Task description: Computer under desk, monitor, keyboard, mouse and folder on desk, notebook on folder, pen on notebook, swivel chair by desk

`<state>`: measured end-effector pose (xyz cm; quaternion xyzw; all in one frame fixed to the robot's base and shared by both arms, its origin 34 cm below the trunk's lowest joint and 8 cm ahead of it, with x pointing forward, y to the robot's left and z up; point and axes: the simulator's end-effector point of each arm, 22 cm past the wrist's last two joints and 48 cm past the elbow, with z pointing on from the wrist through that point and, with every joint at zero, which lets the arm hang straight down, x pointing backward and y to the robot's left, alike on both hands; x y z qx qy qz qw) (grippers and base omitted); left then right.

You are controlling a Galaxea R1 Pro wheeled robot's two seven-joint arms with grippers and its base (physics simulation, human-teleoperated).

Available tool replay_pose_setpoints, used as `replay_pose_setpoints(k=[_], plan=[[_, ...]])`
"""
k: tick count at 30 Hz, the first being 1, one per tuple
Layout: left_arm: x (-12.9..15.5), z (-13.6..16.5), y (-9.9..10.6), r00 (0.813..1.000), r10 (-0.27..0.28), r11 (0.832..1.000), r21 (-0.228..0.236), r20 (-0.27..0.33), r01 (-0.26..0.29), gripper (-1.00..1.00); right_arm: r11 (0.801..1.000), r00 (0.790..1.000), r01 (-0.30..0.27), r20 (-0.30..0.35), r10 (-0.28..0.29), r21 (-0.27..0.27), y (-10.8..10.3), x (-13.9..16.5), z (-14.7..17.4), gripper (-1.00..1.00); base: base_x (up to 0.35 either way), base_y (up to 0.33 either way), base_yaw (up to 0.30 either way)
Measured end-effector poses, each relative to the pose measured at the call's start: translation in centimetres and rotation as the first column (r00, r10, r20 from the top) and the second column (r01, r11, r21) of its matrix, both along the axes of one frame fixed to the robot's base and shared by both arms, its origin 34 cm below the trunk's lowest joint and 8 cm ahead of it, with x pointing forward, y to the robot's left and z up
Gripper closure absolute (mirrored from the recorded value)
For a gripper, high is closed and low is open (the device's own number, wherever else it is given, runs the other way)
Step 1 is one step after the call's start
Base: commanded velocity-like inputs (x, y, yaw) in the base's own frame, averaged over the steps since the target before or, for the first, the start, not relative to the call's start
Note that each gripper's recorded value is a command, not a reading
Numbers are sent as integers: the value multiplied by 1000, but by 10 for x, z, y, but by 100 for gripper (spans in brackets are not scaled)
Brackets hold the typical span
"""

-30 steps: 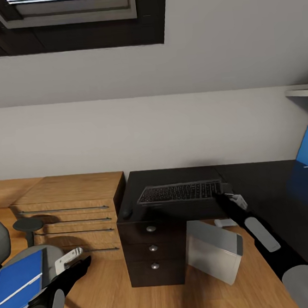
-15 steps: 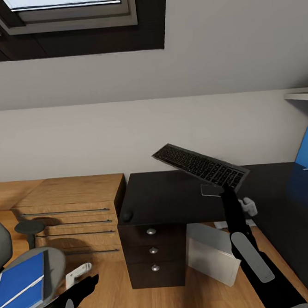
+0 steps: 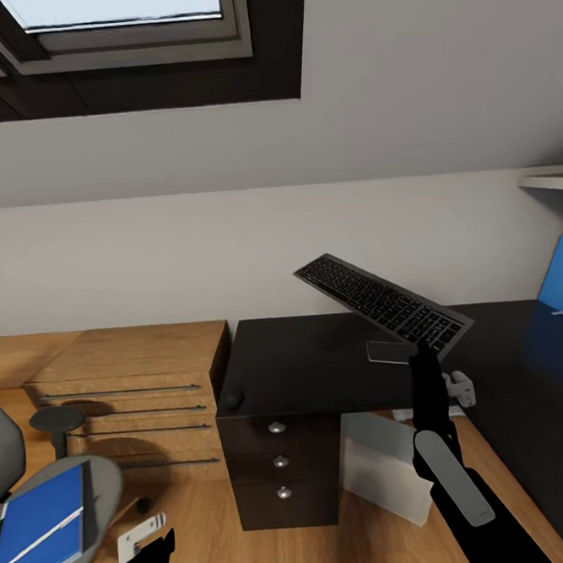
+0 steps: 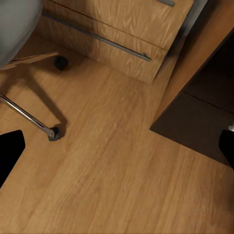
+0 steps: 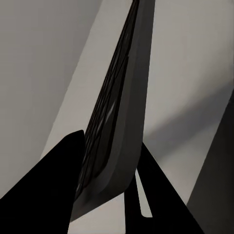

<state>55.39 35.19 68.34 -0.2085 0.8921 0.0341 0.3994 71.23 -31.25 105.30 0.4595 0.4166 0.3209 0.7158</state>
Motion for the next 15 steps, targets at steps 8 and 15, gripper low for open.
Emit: replay_pose_setpoints(k=[8,15], plan=[[-1,10,-1,1000,2,1000,0,2,-2,-100,1000,1000,-5,-11,5,23,7,-1,5,100,-262,0,0],[-6,14,-2,1000,3,1000,-2,-12,-3,-100,999,1000,-5,-23,6,33,9,-2,9,100,-341,0,0]])
